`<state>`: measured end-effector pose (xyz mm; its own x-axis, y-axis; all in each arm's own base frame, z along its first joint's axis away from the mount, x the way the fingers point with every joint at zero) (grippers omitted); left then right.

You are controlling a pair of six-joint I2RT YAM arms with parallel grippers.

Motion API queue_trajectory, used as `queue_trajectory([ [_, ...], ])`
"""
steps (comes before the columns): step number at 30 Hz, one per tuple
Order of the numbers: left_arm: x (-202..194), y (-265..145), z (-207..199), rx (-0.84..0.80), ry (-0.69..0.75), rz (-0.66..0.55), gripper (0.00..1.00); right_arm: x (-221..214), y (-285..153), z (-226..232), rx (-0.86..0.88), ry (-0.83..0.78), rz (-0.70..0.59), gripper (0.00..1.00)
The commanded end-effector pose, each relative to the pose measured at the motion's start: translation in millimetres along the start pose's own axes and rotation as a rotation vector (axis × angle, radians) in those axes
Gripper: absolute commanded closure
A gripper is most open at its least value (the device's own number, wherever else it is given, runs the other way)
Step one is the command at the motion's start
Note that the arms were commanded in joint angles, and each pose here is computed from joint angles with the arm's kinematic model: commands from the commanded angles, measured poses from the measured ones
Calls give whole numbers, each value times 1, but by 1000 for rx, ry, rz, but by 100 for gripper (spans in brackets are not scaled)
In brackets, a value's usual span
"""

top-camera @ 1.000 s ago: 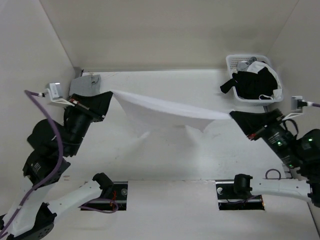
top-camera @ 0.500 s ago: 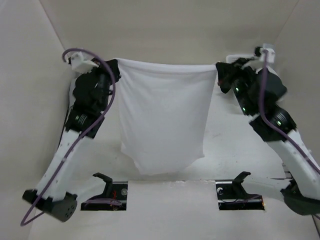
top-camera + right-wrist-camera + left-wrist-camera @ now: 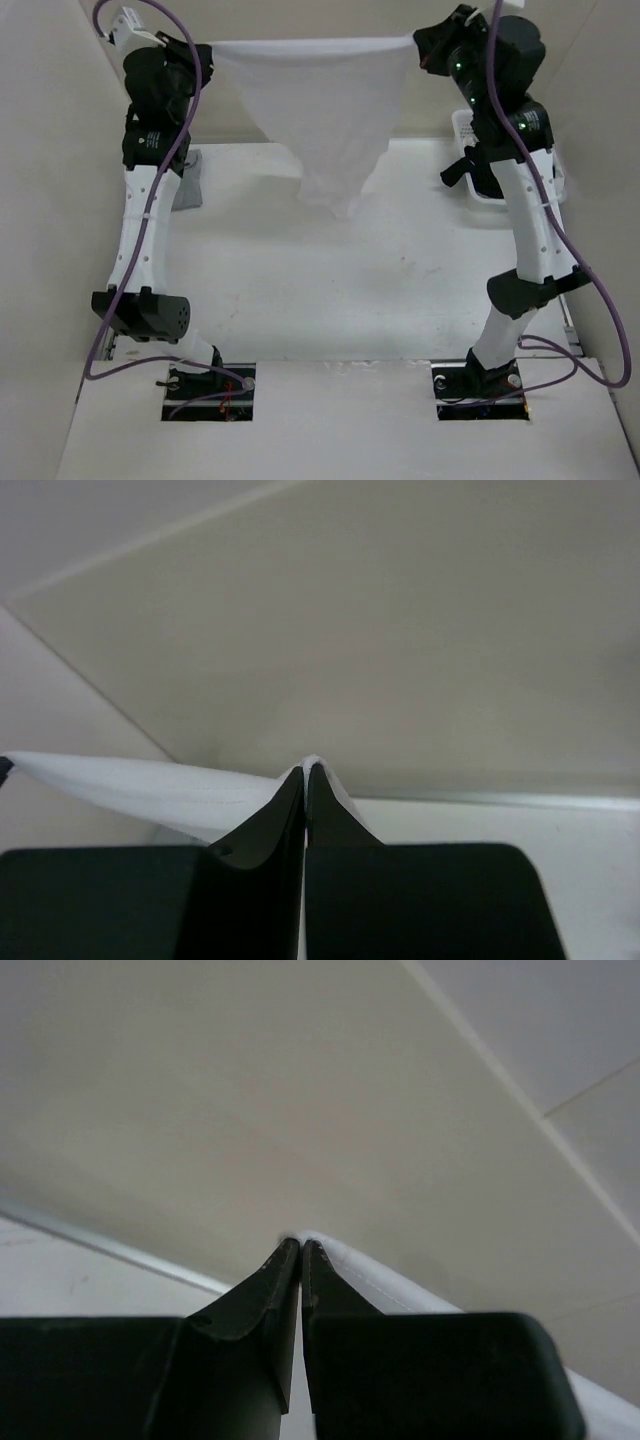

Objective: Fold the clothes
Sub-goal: Flatten the tank top out, then fold the tank top

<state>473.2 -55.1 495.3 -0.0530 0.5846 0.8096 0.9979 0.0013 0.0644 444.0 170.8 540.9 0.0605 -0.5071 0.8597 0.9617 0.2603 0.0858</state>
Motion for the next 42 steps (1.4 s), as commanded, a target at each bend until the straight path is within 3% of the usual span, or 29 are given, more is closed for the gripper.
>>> queue_trajectory([
  [1, 68, -33, -43, -145, -26, -144, 97, 64, -33, 34, 107, 20, -133, 100],
  [7, 58, -36, -38, -140, -6, -132, 97, 42, -31, 16, 48, 4, -62, 100],
  [14, -30, -61, 5, -94, -27, -19, 97, -55, -65, -48, -77, -4, 60, 100],
  [22, -186, -170, 115, 57, -42, 217, 97, -252, -183, -88, -106, 57, 347, 100],
  [25, -213, -215, 147, 121, -34, 286, 97, -312, -236, -86, -72, 69, 504, 100],
  [30, -235, -280, 172, 183, -28, 387, 96, -386, -324, -80, -33, 218, 756, 100],
  [36, -244, -308, 165, 193, -91, 448, 96, -400, -378, -64, -4, 324, 868, 100],
  [38, -239, -305, 165, 203, -88, 428, 96, -393, -378, -57, 12, 326, 858, 100],
  [42, -222, -271, 146, 163, -90, 360, 97, -364, -338, -55, -8, 268, 724, 100],
])
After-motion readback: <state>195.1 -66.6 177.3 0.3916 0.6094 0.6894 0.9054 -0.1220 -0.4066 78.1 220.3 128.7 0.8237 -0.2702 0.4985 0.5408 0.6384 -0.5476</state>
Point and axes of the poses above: each gripper's point midway between its finger pads, its own y axis out along the fingers, its own z axis along the line the jaws close on, x = y × z, the point moved 2 cm from there along -y, back along the fingers, and after that the axes turned 8 degrees about y, right-handed, at the moved point
